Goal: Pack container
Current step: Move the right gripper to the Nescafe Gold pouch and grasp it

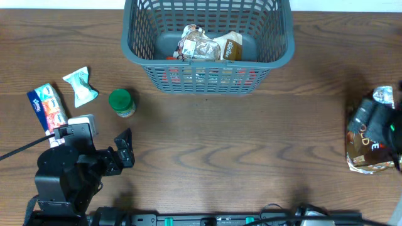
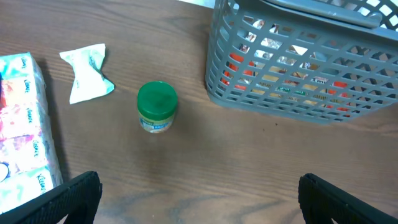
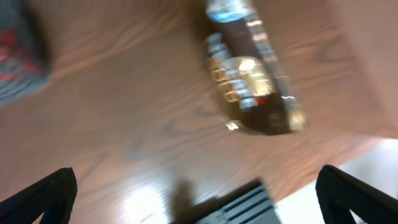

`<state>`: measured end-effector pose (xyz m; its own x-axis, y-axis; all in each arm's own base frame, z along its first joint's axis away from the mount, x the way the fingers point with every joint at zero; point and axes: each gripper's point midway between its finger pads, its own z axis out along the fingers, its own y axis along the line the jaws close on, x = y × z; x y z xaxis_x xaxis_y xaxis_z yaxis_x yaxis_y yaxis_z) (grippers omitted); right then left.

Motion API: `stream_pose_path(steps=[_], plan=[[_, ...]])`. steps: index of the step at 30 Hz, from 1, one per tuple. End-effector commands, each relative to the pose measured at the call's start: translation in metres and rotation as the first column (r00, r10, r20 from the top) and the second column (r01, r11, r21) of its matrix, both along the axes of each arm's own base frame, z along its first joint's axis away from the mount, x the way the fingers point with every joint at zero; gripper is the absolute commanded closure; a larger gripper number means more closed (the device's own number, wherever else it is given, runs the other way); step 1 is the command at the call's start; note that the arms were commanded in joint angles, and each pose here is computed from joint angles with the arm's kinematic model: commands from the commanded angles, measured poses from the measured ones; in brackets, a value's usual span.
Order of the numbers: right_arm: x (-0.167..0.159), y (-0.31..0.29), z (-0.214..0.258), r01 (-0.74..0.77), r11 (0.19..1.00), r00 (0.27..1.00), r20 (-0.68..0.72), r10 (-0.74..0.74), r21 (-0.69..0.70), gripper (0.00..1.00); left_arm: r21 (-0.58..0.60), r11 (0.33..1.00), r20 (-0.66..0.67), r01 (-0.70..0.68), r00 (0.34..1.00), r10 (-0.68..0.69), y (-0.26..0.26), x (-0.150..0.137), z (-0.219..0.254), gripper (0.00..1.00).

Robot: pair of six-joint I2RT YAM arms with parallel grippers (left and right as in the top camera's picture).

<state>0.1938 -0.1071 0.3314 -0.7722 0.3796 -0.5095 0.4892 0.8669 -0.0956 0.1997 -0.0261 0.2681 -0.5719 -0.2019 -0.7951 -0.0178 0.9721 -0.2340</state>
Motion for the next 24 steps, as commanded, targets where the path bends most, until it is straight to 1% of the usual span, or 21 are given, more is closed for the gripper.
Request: stream_pose_path(steps=[1,3,5,9,11,15,20,24], plan=[[0.006,-0.024,-0.023,-0.041,0.999,0.997,-0.069,0.041,0.004,0.01,0.004,1.000,0.020,-0.009,1.000,0.009,0.002,0.001,0.007,0.02],[0.023,-0.026,-0.035,-0.127,0.988,0.991,-0.040,0.130,0.083,0.01,0.003,1.000,0.027,-0.009,1.000,0.009,0.001,0.002,0.008,0.02],[0.035,-0.040,-0.049,-0.159,0.981,0.985,-0.048,0.165,0.114,0.01,0.002,1.000,0.038,-0.009,0.999,0.009,0.001,0.003,0.011,0.01],[0.054,-0.071,-0.082,-0.142,0.977,0.980,-0.119,0.162,0.160,0.02,0.001,1.000,0.045,-0.009,0.999,0.009,0.001,0.004,0.012,0.01],[0.062,-0.079,-0.100,-0.155,0.969,0.969,-0.160,0.186,0.190,0.02,0.001,1.000,0.045,-0.009,0.999,0.009,0.001,0.004,0.012,0.02],[0.069,-0.096,-0.129,-0.132,0.969,0.953,-0.243,0.182,0.210,0.01,0.004,1.000,0.046,-0.013,0.999,0.013,0.002,0.004,0.012,0.01],[0.082,-0.107,-0.156,-0.173,0.957,0.931,-0.277,0.236,0.234,0.01,0.014,0.999,0.048,-0.031,0.998,0.030,0.006,0.005,0.012,0.02],[0.089,-0.117,-0.172,-0.170,0.957,0.924,-0.301,0.238,0.233,0.01,0.014,0.999,0.047,-0.031,0.998,0.030,0.006,0.005,0.012,0.02]])
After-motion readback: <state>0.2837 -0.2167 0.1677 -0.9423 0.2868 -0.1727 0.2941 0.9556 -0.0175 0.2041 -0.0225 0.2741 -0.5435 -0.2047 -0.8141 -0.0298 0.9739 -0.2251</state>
